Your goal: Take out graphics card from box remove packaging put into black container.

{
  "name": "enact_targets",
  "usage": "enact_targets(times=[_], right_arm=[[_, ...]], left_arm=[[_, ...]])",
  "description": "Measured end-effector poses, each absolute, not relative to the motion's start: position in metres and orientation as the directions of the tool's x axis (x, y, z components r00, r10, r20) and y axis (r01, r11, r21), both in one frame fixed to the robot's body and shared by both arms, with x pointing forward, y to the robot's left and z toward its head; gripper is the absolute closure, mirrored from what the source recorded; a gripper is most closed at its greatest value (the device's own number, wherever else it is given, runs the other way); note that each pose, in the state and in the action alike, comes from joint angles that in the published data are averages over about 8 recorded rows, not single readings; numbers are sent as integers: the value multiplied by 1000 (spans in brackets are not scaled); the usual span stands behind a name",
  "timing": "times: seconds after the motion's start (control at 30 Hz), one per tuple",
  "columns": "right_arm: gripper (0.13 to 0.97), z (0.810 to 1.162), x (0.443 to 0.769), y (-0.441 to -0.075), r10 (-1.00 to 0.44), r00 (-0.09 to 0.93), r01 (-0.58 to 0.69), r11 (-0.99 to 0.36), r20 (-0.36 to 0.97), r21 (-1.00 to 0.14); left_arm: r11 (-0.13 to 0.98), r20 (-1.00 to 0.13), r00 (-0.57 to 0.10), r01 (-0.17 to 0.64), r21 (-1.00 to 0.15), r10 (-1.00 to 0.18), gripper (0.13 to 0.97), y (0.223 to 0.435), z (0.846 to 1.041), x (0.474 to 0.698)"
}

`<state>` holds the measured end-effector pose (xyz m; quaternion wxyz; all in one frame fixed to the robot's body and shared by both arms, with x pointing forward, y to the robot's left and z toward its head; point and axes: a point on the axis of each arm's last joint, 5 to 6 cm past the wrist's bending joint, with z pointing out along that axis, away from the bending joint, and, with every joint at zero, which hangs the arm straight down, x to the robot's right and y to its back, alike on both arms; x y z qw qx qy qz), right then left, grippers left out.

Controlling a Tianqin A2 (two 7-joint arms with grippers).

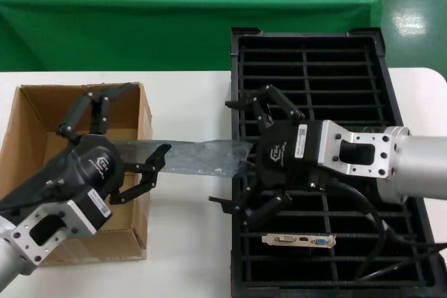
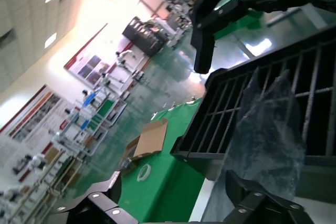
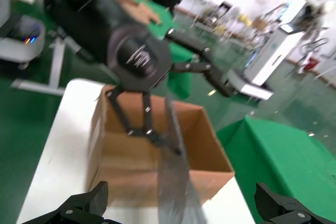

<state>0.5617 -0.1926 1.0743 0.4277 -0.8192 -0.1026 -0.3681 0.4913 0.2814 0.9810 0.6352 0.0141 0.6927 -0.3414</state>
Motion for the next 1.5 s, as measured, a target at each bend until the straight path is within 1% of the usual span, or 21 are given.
enact_targets(times=[0.07,0.1,0.37,0.4,0.67,0.97,1.07,1.27,1.5], right_arm=[[130,1069,562,-193,-180,707,481,-587,684,-651],[130,1066,563,-193,-197,706,480,-574,680,-664],[130,1044,565,-198,-341,693,459,-471,635,-753],[130,1041,565,-198,-360,690,455,-459,628,-763],[130,1016,565,-206,-513,657,415,-365,553,-833],[130,984,562,-219,-678,587,355,-275,442,-893],[130,973,560,-224,-729,554,332,-249,401,-910],[130,949,555,-234,-822,474,279,-201,316,-939],[130,920,544,-248,-909,354,207,-153,220,-966]], left_arm=[[754,-873,-197,443,-485,-446,459,282,978,492],[747,-864,-199,437,-500,-462,459,282,976,493],[686,-785,-210,390,-614,-583,284,283,962,497],[677,-773,-211,384,-628,-598,284,283,960,498],[599,-676,-211,330,-729,-706,175,284,944,501],[497,-550,-197,263,-827,-811,132,285,926,503],[460,-506,-189,239,-855,-842,132,285,919,504],[382,-414,-168,192,-904,-895,132,285,906,505],[285,-302,-135,136,-949,-944,132,284,890,505]])
